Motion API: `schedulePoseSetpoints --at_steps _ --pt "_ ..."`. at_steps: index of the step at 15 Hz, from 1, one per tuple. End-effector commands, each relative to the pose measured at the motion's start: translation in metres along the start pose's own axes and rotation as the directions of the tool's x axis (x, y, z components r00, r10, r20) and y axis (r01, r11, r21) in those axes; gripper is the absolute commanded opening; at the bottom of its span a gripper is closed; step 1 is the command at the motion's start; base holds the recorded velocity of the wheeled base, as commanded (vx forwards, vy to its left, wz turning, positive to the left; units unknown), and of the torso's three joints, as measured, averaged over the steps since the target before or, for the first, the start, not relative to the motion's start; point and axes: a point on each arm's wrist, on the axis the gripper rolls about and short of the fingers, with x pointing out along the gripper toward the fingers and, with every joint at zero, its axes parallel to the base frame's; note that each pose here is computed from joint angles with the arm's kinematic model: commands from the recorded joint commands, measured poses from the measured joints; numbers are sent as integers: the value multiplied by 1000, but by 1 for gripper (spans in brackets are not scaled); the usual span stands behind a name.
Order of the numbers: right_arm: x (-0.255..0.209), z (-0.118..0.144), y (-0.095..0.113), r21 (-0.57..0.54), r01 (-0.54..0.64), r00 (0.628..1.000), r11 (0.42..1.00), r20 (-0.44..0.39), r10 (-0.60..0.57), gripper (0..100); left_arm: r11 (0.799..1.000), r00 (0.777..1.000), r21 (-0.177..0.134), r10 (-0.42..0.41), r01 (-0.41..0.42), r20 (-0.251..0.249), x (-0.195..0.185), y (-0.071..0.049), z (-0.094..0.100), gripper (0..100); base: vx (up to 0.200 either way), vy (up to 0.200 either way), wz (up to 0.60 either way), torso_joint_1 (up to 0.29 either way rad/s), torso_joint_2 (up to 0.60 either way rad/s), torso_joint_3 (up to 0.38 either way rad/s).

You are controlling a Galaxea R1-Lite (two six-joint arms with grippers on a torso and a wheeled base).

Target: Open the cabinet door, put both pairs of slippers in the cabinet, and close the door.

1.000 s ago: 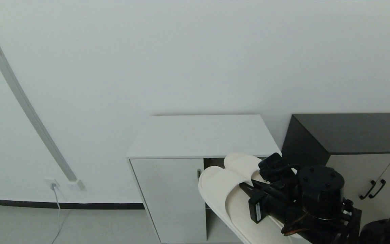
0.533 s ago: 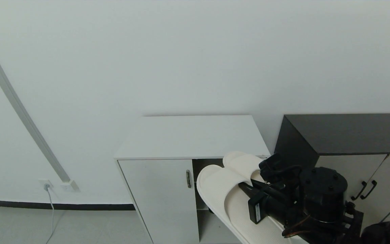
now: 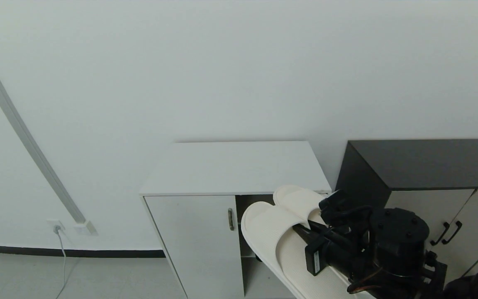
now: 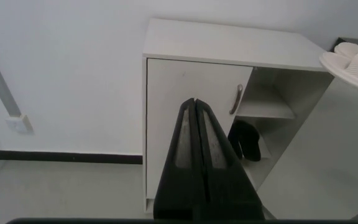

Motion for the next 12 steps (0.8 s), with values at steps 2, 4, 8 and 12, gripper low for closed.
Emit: schedulePoseSetpoints --at_steps 2,4,8,12 --pt "0 -5 0 -4 1 1000 1000 -16 -1 0 1000 1000 -1 1 -1 1 0 0 0 0 0 0 0 0 0 0" --pt "0 -5 0 -6 -1 1000 1000 -15 1 0 1000 1000 -1 1 -1 1 0 0 0 0 0 0 0 0 0 0" --pt "-1 -5 5 -6 -19 1000 1000 4 19 0 1000 1000 -1 1 -1 0 0 0 0 0 0 0 0 -62 128 78" --pt "0 -6 6 -6 -19 1000 1000 2 19 0 1000 1000 -1 2 -2 2 0 0 0 0 0 0 0 -154 350 187"
